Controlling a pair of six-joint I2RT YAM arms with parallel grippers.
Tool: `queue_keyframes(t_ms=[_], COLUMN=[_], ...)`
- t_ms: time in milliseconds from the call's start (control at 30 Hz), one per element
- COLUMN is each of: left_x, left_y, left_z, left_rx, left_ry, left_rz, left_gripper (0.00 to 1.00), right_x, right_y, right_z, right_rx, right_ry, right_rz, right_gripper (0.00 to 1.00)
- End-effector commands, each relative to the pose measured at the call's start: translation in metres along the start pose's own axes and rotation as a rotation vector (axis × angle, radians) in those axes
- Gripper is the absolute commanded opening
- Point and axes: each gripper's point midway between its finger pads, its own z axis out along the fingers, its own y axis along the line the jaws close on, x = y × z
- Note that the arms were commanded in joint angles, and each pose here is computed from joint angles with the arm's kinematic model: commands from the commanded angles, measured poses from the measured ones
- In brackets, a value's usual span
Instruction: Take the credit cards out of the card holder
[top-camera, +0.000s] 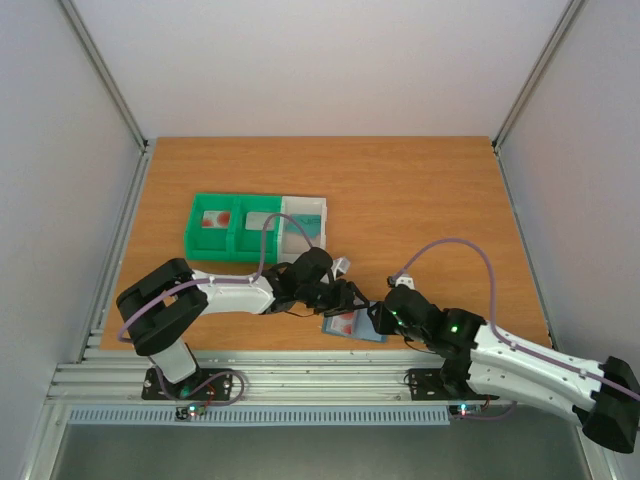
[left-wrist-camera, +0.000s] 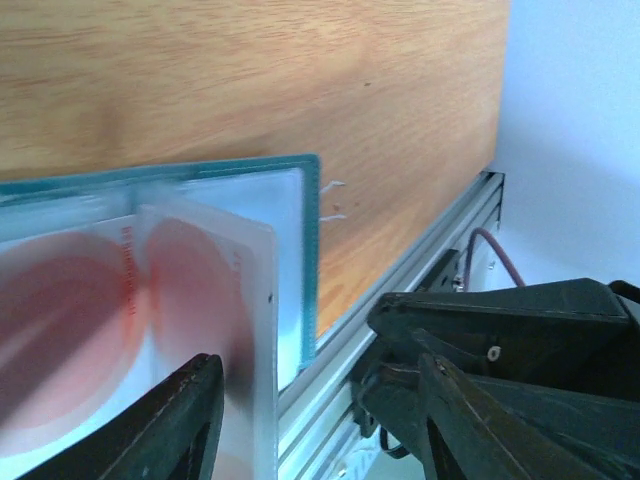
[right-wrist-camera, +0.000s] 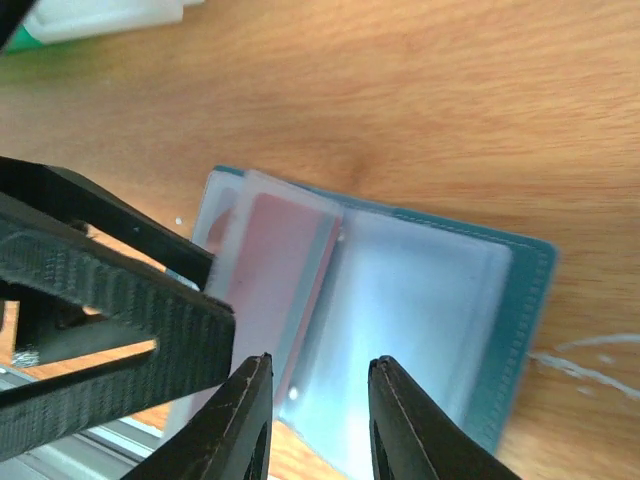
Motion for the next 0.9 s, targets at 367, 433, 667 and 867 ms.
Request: queue_keyframes(t_ms=[367, 433, 667, 867], left_x=[-0.009, -0.011, -0.012, -0.008], left_y=[-0.012, 0.001, 0.032, 0.057], left_z=[0.012, 0.007, 0.001, -0.004], left_rx=[0.043, 0.004, -0.050, -0.099], left_ry=[-0.023, -0.041, -0.053, -0.061], left_rz=[0.027, 0.009, -0.033, -0.069], left_gripper=[0.44, 0.42, 0.41, 0.37], right_x=[-0.011, -0.008, 0.001, 0.012], right_y=[-0.008, -0.009, -0.009, -0.029], right_z=[-0.044, -0.037, -0.002, 0.022], right_rx=[0.036, 0.053, 0.088, 0.192], right_ry=[-0.021, -0.006, 0.042, 0.094], right_rz=[0.006, 0.000, -0.015, -0.022], right_gripper=[0.31, 0.29, 0.23, 0.17])
